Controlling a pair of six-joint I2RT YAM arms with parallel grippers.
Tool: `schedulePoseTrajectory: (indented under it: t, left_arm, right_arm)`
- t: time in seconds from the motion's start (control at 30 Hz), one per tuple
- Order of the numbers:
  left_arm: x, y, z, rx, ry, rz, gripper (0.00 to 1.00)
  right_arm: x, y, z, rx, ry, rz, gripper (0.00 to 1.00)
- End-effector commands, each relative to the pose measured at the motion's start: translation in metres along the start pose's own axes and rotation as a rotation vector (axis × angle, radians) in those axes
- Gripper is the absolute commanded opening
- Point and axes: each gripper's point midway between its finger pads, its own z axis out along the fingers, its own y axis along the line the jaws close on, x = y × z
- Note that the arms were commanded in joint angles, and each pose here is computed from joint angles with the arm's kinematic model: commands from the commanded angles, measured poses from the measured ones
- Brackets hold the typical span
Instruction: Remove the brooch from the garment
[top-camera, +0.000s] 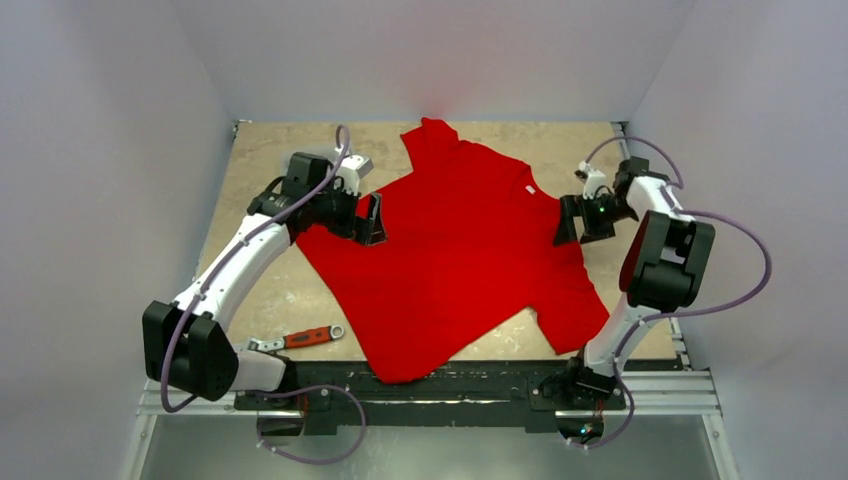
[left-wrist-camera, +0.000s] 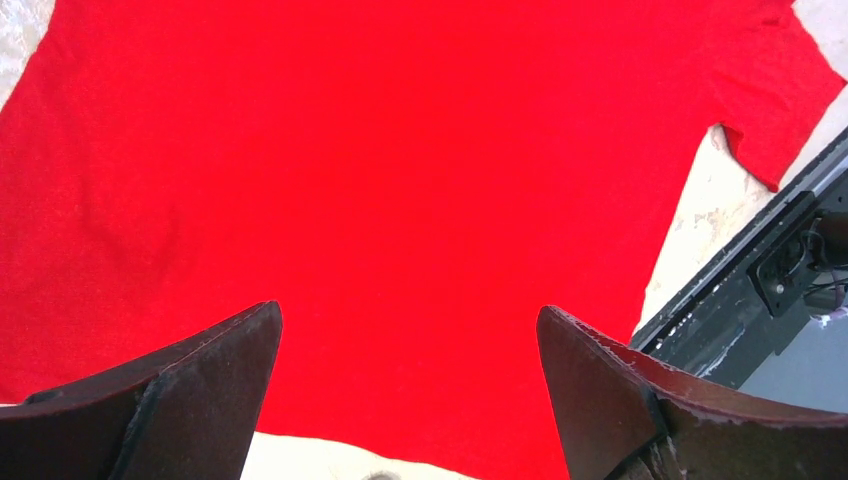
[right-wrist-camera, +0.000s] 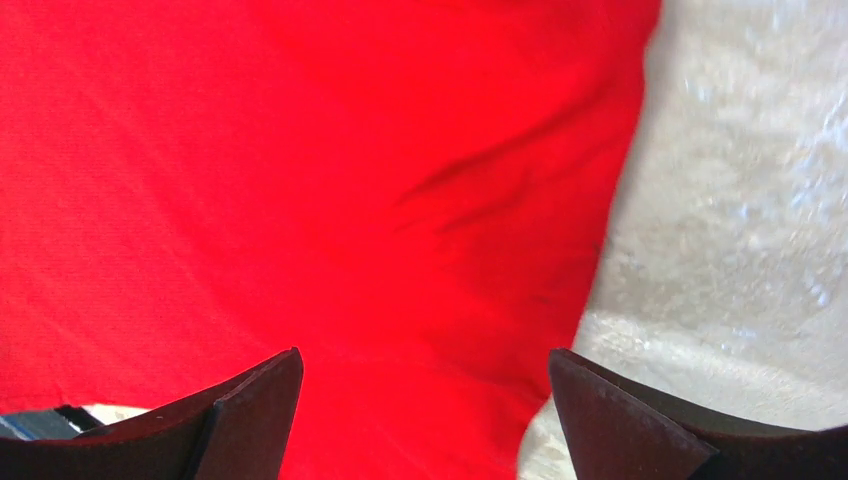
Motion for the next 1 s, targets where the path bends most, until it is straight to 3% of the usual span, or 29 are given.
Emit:
schedulePoseTrajectory:
  t: [0.0, 0.17, 0.4, 0.57, 0.8, 0.97]
  left_arm:
    - [-0.016, 0.002, -0.001, -0.012, -0.037, 0.047, 1.0]
    - [-0.007, 0.01, -0.003, -0.052, -0.01, 0.04, 1.0]
    - [0.004, 0.012, -0.008, -0.071, -0.003, 0.027, 1.0]
    - [0.0, 0.017, -0.011, -0.083, -0.013, 0.023, 1.0]
    - [-0.003, 0.022, -0.015, -0.085, -0.022, -0.015, 1.0]
    - [0.0, 0.023, -0.015, -0.088, -0.023, -0.024, 1.0]
  right_arm:
    - [0.019, -0.017, 0.004, -0.003, 0.052, 0.008, 0.96]
    - [0.019, -0.031, 0.007, 0.004, 0.044, 0.012, 0.94]
    - [-0.015, 0.001, -0.031, -0.037, -0.052, -0.037, 0.94]
    - [-0.01, 0.026, -0.004, -0.102, -0.01, -0.035, 0.94]
    - [0.008, 0.01, 0.028, -0.099, 0.048, 0.011, 0.94]
    - [0.022, -0.012, 0.028, -0.04, 0.077, 0.049, 0.94]
